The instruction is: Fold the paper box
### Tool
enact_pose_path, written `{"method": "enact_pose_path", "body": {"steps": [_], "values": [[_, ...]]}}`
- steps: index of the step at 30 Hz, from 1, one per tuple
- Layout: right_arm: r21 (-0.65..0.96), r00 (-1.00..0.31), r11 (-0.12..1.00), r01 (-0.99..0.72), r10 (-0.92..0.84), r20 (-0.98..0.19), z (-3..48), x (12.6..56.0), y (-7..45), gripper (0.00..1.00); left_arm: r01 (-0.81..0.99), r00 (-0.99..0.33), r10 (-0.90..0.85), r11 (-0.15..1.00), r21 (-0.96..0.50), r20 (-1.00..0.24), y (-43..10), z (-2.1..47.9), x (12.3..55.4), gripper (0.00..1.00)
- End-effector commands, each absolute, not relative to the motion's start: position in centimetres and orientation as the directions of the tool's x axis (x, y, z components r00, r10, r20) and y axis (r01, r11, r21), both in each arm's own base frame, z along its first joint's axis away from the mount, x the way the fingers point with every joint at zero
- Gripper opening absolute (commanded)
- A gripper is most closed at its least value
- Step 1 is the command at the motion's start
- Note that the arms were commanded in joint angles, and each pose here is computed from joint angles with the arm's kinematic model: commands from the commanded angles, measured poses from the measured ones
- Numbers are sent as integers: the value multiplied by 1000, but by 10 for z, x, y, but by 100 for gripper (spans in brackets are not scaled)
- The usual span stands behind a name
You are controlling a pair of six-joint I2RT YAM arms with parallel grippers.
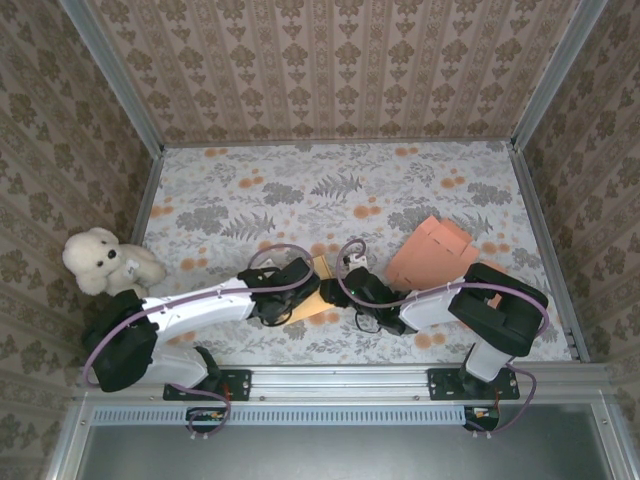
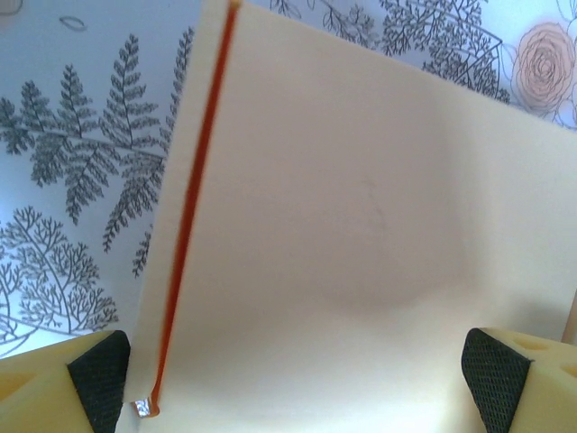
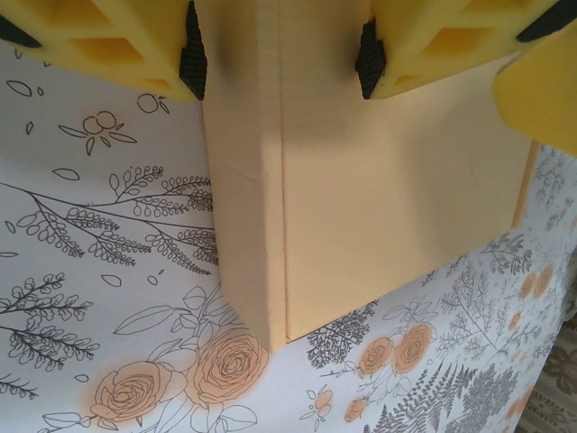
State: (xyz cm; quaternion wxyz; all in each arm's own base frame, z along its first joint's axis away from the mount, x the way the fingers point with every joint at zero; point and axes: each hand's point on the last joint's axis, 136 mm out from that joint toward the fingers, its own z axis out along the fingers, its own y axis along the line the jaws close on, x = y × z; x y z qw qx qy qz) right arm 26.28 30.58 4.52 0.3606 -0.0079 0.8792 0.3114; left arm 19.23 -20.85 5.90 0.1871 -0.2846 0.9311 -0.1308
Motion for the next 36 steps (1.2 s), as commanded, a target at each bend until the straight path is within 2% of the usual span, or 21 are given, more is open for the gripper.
{"method": "enact_pose_path", "body": {"steps": [1,8,15,26,36], "values": [[528,-758,818,-228,191,-624,37,251,299,51,-452,-762,-573,804,-387,-301,-215,72,213,98],[535,-761,804,-261,169,-626,46,244,303,52,-411,-779,-522,844,-345,-347,-209,74,241,98],[467,-721,843,-267,146,-677,64,248,288,58,-415,-779,-503,862,-293,-375,-192,73,259,98],[329,-695,908,-261,60,-717,67,272,281,62,-377,-798,-458,886,-269,-391,-185,68,246,98],[316,-730,922,-225,55,-681,25,270,281,56,-395,-812,-461,886,-243,-358,-179,71,231,98]]}}
